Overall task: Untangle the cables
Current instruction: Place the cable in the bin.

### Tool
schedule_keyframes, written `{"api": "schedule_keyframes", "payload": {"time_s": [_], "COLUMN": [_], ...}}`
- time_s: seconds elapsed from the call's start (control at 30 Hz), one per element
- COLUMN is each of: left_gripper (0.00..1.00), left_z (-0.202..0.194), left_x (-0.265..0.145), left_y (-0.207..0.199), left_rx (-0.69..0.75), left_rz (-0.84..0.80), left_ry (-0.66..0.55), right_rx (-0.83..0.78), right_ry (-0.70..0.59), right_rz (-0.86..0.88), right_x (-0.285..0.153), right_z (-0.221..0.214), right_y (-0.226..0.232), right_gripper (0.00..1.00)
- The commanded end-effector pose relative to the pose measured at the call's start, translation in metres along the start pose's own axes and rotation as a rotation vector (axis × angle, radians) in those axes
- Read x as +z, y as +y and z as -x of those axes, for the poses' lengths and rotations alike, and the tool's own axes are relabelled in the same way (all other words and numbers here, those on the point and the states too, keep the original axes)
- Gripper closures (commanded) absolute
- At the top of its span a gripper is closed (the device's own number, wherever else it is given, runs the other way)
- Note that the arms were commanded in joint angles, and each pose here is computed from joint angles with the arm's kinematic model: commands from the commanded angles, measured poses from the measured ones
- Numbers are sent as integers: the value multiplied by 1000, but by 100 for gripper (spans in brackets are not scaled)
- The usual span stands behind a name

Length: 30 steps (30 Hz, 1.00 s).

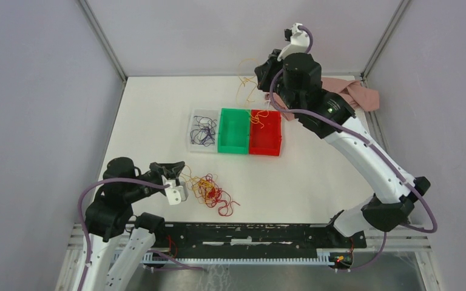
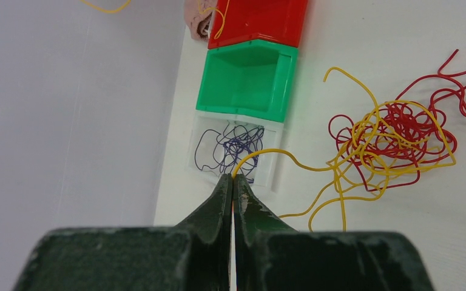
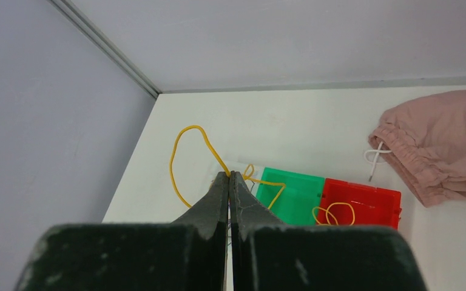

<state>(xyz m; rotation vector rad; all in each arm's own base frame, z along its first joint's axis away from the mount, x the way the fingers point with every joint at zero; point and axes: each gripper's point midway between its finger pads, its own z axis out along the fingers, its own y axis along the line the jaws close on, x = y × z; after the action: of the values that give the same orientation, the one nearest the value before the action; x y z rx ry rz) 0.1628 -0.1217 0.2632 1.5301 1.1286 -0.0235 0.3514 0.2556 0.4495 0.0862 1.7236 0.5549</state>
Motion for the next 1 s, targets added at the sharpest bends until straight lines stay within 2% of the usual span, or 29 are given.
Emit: {"api": "schedule_keyframes", "payload": {"time_s": [0.0,0.27,0.53,0.97], "left_gripper": [97,97,97,97], "left_z": [11,13,11,10], "left_x": [-4,-6,-8,-9], "left_y": [7,6,4,2], "left_rx": [61,63,86,100], "left_rz": [18,26,35,31], "left_ry": [-36,-39,-34,-28], "right_rx": [29,41,36,-34], "right_ry": [-22,16,64,294], "right_rz": [39,10,7,-69], "right_x": [22,66,91,122], "right_z": [11,-11,-32,-146], "right_y": [13,8,8,-27], "right_gripper": [100,100,100,100]}}
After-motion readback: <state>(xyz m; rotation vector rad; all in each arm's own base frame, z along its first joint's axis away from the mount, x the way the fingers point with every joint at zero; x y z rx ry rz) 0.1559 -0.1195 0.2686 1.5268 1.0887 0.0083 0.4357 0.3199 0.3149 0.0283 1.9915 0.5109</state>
